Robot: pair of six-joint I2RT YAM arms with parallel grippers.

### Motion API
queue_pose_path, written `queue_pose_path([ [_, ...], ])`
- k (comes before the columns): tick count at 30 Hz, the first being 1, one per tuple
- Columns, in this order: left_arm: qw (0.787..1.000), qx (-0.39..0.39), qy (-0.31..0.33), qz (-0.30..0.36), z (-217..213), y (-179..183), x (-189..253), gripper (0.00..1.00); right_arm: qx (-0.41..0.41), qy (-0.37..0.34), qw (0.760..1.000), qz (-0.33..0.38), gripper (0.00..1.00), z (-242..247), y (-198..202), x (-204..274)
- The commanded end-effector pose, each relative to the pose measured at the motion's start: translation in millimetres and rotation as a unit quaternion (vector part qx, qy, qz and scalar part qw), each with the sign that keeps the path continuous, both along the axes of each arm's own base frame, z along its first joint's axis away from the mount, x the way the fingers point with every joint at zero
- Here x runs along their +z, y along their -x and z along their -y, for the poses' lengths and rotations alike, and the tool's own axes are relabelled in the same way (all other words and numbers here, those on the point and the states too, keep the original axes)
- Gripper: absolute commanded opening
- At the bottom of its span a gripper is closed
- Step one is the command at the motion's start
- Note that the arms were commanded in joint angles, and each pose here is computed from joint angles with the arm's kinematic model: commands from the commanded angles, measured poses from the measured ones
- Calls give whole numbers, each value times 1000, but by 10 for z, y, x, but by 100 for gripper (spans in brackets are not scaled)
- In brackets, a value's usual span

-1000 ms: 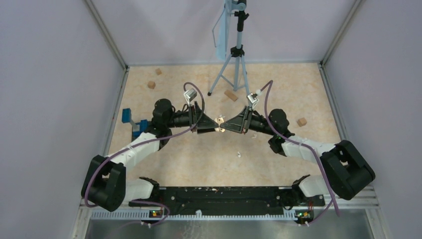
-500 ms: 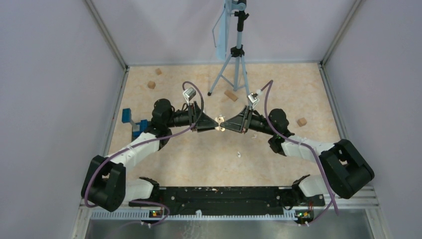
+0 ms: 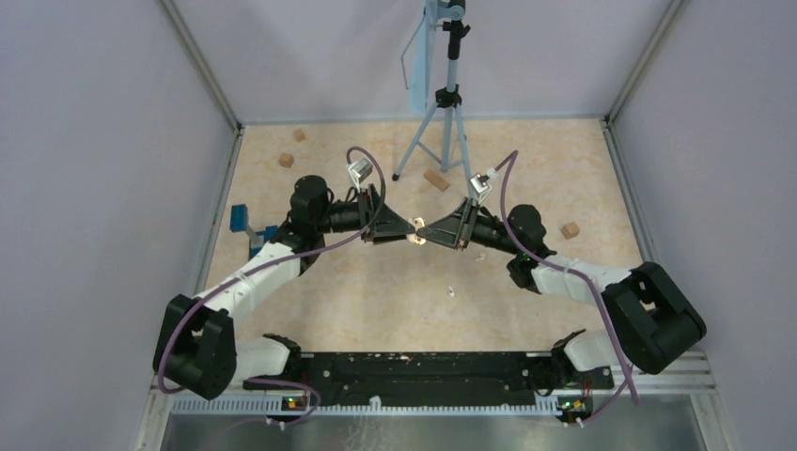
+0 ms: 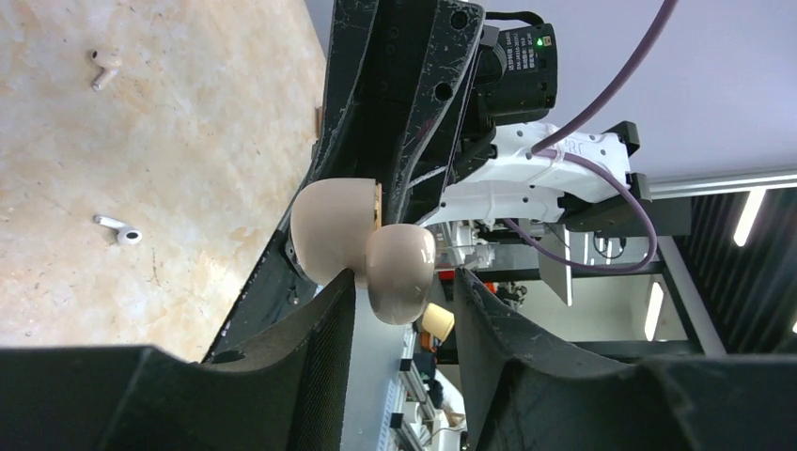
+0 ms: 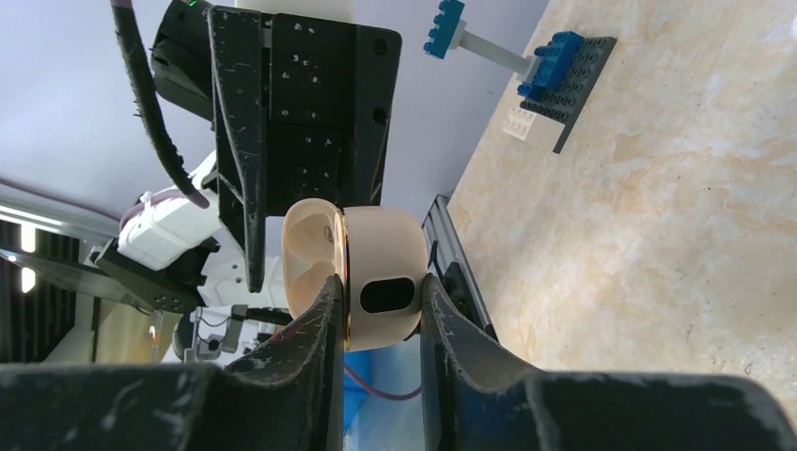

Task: Insert the wireless bluetooth earbuds into the charging case
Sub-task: Pass from the right arm to the left

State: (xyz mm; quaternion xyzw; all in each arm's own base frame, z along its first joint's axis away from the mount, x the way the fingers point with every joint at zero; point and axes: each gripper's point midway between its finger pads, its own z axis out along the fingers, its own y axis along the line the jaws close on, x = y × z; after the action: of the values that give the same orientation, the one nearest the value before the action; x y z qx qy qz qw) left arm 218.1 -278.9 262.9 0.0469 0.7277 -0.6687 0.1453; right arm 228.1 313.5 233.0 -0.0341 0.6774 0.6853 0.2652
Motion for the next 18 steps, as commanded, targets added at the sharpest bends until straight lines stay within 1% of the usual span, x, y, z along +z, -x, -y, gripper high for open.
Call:
queue_pose_path([
  [1, 998, 11, -4, 63, 40, -40, 265, 47, 8, -12, 1000, 26, 0, -5, 33, 86],
  [5, 998, 15, -8, 62, 44, -50, 246, 47, 8, -12, 1000, 26, 0, -6, 32, 87],
  [8, 998, 16, -10, 61, 47, -54, 230, 44, 9, -12, 1000, 25, 0, -6, 36, 85],
  [12, 998, 16, -14, 56, 54, -54, 199, 32, 9, -13, 1000, 26, 0, -7, 33, 96],
  [18, 998, 20, -16, 55, 50, -63, 197, 12, 8, -11, 1000, 23, 0, -5, 29, 81],
])
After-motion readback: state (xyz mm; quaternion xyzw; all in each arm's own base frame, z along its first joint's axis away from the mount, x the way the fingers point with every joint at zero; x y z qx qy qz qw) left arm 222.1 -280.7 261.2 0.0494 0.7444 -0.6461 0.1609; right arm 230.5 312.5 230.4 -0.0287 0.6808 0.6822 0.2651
